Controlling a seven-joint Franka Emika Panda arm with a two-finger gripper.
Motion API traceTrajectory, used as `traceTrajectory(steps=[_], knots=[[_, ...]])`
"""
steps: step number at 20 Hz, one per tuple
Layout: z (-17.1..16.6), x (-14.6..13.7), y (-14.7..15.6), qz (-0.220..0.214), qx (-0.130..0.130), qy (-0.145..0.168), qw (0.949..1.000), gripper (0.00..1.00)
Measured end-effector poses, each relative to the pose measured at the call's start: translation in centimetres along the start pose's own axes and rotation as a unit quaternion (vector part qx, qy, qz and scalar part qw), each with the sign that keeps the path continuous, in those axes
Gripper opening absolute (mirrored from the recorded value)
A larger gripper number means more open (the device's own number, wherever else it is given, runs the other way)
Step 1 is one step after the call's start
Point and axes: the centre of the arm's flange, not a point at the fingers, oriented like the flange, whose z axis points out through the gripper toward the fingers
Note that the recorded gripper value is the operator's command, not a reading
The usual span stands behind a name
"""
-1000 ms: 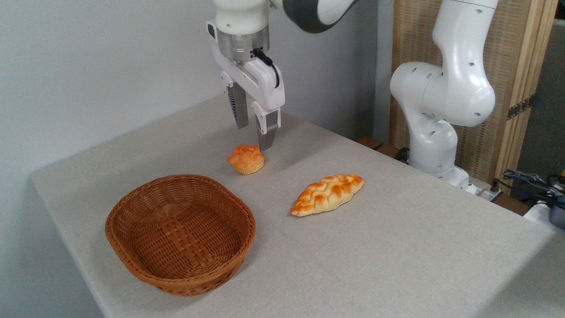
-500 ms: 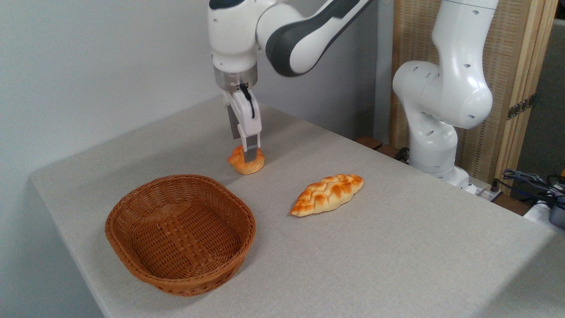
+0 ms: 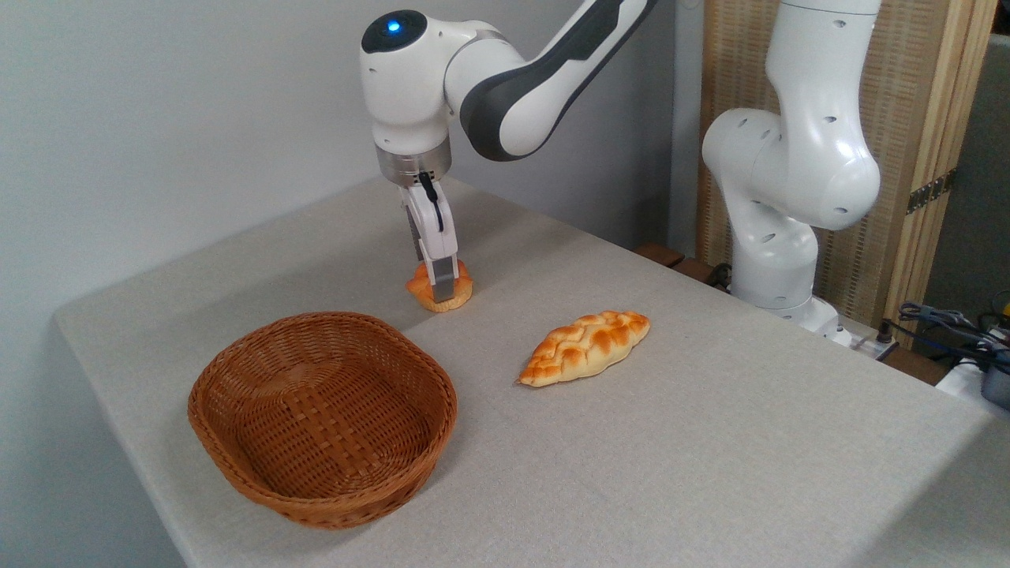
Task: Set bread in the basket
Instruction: 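Close the gripper on the round roll and lift it, then carry the held roll over the wicker basket and lower it inside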
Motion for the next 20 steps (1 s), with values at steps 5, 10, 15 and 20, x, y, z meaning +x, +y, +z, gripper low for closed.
traceTrajectory(steps=[5,10,15,20], knots=[[0.0,0.0,0.1,0.001,0.0,0.0,1.0,0.0],[-0.9,0.3,-0.3,0.0,0.001,0.005,1.0,0.02],[-11.0,0.0,-4.6,-0.03,0.003,0.052,0.9982,0.06],[-15.4,-2.8,-10.4,-0.045,0.084,0.119,0.9883,0.12]])
